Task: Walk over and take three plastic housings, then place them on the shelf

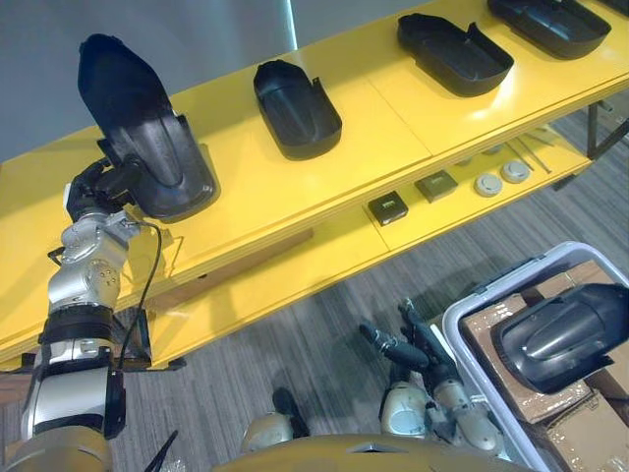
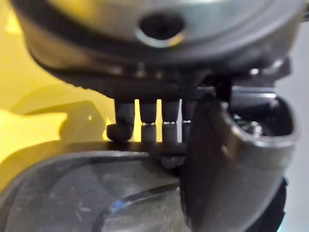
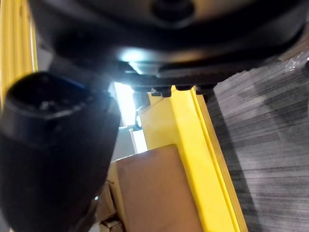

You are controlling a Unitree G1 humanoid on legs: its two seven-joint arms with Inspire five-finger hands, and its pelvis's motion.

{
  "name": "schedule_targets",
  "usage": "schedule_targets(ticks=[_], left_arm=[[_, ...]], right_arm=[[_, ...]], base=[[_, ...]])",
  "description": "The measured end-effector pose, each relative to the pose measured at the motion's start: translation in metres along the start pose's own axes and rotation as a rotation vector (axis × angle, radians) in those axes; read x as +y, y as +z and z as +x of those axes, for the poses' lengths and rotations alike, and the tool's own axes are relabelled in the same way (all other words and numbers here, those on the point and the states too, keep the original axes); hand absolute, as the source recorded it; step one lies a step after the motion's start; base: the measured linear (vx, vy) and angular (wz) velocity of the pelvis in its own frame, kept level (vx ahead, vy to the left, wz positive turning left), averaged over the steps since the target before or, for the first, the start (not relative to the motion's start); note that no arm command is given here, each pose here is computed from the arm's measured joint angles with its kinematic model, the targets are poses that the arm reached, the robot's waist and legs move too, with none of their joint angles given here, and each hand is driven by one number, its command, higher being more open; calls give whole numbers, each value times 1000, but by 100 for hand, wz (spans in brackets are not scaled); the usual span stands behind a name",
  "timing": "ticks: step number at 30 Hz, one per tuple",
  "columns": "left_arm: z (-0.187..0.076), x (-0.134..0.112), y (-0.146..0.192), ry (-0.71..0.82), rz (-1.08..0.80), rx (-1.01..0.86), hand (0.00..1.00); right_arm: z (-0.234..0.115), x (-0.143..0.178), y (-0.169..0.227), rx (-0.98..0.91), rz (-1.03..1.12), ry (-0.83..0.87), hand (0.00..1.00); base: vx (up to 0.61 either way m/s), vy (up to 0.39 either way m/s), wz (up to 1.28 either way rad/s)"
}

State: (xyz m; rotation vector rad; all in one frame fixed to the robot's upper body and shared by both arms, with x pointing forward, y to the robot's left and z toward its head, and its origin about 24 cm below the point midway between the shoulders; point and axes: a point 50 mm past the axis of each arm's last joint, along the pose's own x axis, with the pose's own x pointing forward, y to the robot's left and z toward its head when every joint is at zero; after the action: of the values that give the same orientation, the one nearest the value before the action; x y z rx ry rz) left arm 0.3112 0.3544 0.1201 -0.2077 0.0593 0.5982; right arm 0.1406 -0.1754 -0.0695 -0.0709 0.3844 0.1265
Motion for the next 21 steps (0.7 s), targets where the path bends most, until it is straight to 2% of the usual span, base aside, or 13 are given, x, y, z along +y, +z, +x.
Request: schedule_targets(ticks=[11,19,20,21], left_arm=[[2,3,-7,-82,59,108,0],[6,-15,7,-118,45,53,0],[7,-19,12,-126,40,40,100],[8,-21,15,-125,37,34,100]], right_arm=[[-1,8,-2,10,-1,26,100],[0,6,-4,19,-9,26,100],[1,7,-3,16,-10,31,100],[2,7,-3,14,-12,33,100]], base=[[12,0,8],[-49,-17,6],[-32,-22,12],[-21,-24,10]])
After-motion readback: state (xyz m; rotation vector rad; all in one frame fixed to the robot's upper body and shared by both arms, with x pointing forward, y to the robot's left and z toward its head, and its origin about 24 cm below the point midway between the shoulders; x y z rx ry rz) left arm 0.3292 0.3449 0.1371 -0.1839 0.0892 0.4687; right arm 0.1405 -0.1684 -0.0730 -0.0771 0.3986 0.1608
